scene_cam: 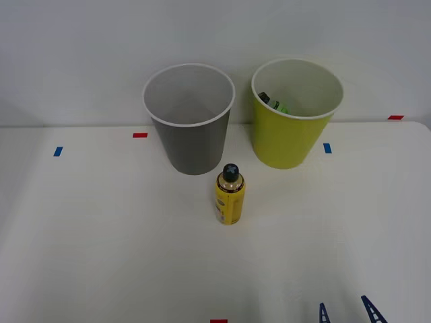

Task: Put cans in the gray bin, plastic bottles in the light green bin

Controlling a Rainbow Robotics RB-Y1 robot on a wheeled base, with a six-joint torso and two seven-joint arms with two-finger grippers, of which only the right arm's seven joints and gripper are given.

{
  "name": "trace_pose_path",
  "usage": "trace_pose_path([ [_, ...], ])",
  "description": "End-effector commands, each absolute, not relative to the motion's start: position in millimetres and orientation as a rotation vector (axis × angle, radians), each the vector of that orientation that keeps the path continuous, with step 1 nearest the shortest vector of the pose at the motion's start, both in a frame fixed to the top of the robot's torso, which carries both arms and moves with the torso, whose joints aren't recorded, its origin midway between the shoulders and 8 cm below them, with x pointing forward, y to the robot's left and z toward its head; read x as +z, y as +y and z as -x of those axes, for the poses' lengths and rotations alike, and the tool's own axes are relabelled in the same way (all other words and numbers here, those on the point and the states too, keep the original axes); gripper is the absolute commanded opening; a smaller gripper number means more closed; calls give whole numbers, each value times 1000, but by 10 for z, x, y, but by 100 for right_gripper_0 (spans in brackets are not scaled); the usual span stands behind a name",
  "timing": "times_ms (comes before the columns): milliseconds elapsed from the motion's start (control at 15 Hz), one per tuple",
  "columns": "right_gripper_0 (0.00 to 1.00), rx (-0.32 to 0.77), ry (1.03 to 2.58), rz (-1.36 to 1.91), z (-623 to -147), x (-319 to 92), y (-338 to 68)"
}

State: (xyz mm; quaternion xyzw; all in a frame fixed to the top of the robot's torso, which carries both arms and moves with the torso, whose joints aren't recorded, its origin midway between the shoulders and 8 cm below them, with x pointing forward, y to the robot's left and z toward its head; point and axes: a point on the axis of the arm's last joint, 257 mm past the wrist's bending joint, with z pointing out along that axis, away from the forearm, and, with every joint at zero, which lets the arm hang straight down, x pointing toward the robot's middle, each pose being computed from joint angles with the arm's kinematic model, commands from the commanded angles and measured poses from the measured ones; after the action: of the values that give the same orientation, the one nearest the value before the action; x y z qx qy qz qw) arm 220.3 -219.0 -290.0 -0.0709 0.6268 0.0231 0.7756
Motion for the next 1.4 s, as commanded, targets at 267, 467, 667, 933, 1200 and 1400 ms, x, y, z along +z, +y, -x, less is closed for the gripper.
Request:
trace_pose_path([
  [267, 68, 50, 1357, 153, -2203, -2900, -2190],
  [467, 68, 50, 1357, 153, -2203, -2900, -2190],
  [667, 68, 50, 1357, 153, -2203, -2900, -2190],
  [933, 67, 50, 1357, 153, -2203, -2900, -2190],
  [1200, 68, 50, 1357, 153, -2203, -2900, -2190],
  [1400, 68, 50, 1357, 153, -2203, -2900, -2190],
])
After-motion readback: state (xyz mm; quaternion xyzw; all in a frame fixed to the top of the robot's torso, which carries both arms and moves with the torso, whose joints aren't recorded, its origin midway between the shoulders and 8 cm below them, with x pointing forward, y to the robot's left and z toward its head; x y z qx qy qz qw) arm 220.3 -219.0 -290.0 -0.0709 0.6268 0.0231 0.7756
